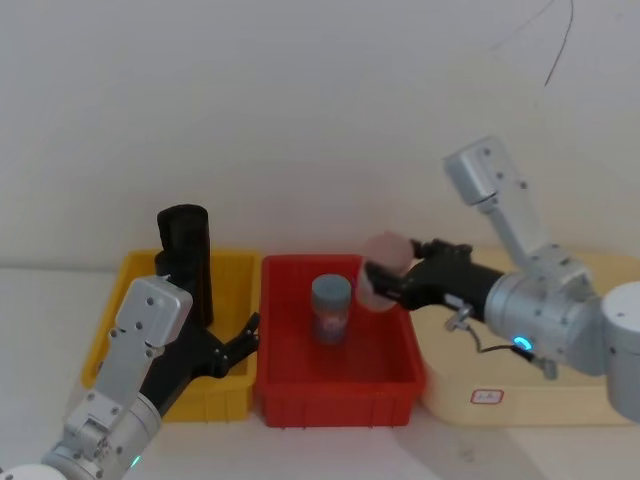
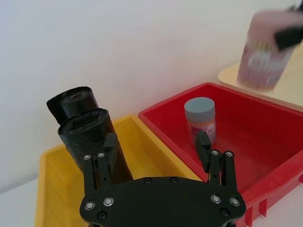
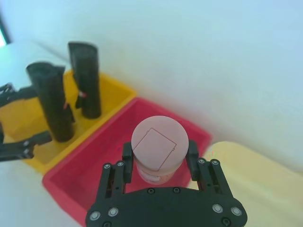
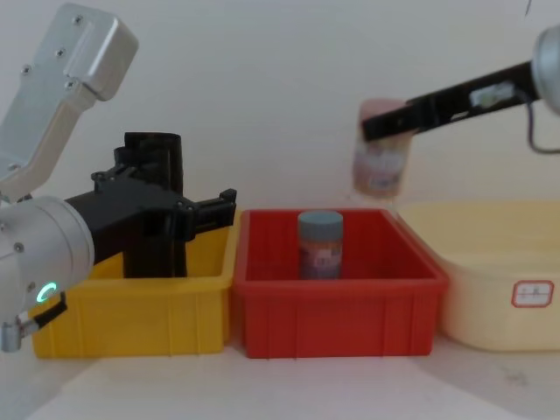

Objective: Pick up the garbage bag with the one hand and transfer it to the other hand.

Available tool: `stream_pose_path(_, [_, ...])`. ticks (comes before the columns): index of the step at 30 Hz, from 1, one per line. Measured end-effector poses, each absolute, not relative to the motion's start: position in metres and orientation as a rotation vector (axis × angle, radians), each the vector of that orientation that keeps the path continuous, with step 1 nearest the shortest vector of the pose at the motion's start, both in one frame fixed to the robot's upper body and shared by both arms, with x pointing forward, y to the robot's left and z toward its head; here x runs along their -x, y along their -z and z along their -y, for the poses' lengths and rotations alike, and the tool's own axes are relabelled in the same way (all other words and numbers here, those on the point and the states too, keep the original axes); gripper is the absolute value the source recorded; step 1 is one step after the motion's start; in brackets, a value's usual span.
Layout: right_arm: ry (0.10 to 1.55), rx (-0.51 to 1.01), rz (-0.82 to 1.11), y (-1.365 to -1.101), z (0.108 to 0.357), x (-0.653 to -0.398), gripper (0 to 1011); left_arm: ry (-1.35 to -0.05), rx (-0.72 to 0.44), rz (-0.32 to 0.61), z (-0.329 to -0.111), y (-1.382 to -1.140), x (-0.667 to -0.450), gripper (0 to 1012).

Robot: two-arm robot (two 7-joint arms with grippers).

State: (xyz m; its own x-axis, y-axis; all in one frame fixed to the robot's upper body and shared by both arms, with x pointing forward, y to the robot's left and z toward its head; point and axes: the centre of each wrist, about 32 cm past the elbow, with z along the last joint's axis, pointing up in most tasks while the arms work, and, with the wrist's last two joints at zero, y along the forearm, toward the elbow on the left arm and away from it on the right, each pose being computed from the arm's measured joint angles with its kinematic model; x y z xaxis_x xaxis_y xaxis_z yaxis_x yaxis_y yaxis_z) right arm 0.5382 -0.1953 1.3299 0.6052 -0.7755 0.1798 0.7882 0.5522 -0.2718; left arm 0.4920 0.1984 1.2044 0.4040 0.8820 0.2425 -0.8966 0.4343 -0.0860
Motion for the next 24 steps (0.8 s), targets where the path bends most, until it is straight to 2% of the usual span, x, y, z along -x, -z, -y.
stream_pose_path(12, [1.097, 0.256, 0.138, -1.348, 0.227, -0.518, 645, -1.124, -0.061, 0.268, -0.198, -1.204, -0.492, 1001])
stream_pose_path(24, [1.280, 0.224, 0.207, -1.354, 0.261, -0.516, 645, -1.124, -0.061, 0.268, -0.198, -1.204, -0.492, 1001])
